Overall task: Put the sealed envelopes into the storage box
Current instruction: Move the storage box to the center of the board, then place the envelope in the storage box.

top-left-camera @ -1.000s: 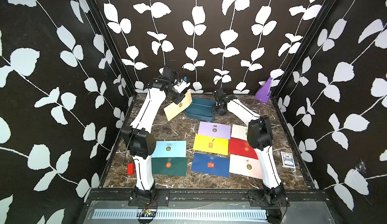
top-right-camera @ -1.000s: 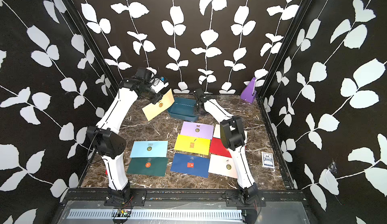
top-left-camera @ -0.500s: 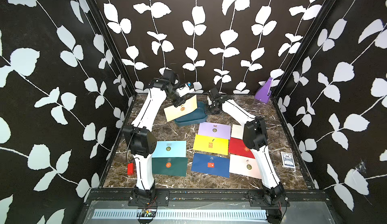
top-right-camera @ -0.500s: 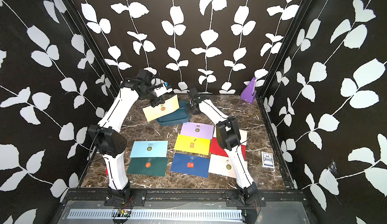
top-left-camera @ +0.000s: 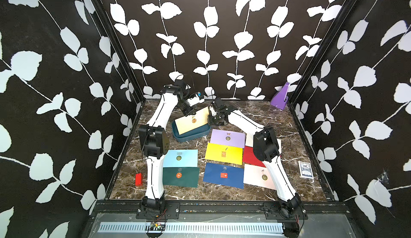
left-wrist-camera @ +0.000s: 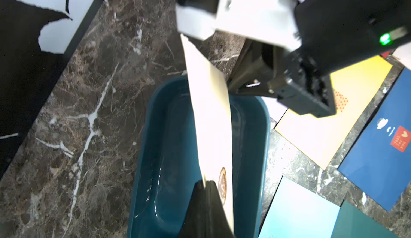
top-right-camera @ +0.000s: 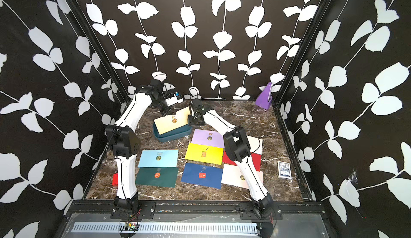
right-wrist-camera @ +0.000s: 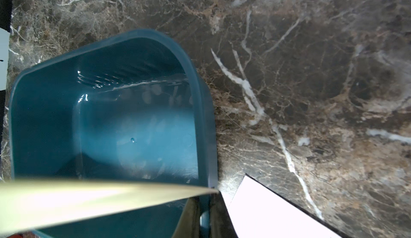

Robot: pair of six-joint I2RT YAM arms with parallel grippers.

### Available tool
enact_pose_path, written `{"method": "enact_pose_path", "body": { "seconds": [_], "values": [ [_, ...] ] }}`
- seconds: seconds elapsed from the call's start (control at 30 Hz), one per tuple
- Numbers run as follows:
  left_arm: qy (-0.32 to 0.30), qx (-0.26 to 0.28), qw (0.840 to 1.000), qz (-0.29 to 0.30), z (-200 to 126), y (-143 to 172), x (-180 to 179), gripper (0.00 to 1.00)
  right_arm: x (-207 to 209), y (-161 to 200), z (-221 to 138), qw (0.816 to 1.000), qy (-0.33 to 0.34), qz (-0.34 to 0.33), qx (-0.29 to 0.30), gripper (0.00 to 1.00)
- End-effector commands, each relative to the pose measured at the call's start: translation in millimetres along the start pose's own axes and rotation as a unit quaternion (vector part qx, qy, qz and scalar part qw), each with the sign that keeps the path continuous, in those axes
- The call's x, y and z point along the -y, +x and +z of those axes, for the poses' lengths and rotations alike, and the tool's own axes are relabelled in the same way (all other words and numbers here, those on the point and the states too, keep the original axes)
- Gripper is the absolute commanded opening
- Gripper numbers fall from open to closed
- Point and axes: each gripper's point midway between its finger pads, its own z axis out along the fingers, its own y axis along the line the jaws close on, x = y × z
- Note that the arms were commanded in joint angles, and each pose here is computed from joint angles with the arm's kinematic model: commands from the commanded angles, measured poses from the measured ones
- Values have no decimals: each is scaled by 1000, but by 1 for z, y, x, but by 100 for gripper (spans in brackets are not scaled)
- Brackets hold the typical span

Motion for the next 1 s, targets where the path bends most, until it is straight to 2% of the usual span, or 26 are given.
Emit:
{"method": "enact_pose_path", "body": {
  "seconds": [0.0, 0.2, 0.37, 0.63, 0.77, 0.97],
  "values": [
    [7, -12, 1000, 3, -15, 6, 7, 0, 3, -4, -3, 1000, 2, 6, 10, 11],
    [2, -37, 999, 3, -15, 22, 3, 0, 3, -2, 0, 1000, 1, 6, 8, 11],
    [12, -26, 1000, -11, 1, 24, 0, 0, -1, -5, -4, 1000, -5, -1, 9, 11],
    [-22, 12, 1000, -11, 23, 14, -24, 0, -9, -6, -9, 1000, -13, -6, 13, 11],
    [-42, 28, 999, 5, 25, 6, -36, 0, -12, -1, -7, 1000, -13, -5, 10, 11],
    [-42, -13, 999, 24, 37, 20, -45, 0, -14, 2, -4, 1000, -11, 3, 11, 11]
  ]
}}
